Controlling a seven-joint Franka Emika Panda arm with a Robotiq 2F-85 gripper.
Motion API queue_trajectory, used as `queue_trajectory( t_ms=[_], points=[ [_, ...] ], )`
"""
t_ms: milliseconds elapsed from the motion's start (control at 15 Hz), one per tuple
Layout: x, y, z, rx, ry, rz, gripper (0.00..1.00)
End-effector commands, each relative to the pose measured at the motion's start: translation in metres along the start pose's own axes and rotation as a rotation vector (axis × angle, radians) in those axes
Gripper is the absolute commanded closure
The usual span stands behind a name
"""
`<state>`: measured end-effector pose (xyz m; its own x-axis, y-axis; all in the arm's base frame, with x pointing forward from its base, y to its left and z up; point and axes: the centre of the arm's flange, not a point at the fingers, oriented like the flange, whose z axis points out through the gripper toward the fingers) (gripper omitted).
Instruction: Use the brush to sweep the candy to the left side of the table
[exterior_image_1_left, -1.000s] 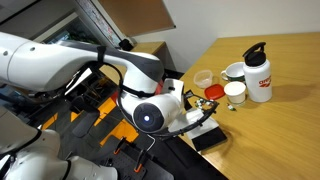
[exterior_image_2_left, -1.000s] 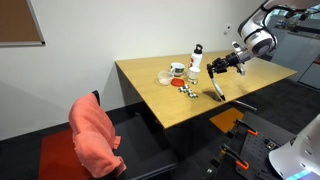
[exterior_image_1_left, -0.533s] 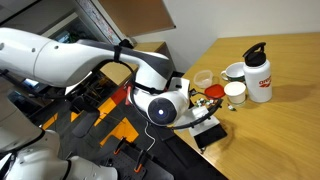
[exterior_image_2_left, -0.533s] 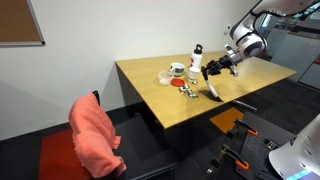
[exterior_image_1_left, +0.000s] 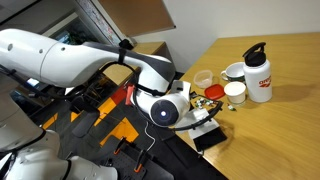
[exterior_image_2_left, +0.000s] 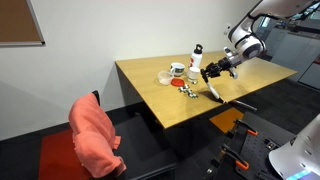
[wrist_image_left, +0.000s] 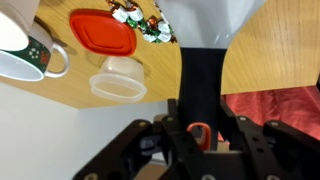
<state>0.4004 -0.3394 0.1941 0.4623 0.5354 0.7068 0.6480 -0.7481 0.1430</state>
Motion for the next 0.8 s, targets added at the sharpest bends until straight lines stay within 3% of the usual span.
queue_trajectory(
  t_ms=[0, 467, 733],
  points=[
    [0.006, 0.002, 0.011, -0.061, 0.039, -0.058, 0.84],
    [0.053, 0.035, 0.032, -0.089, 0.107, -0.135, 0.84],
    [0.071, 0.017, 0.016, -0.027, 0.056, -0.121, 0.84]
  ],
)
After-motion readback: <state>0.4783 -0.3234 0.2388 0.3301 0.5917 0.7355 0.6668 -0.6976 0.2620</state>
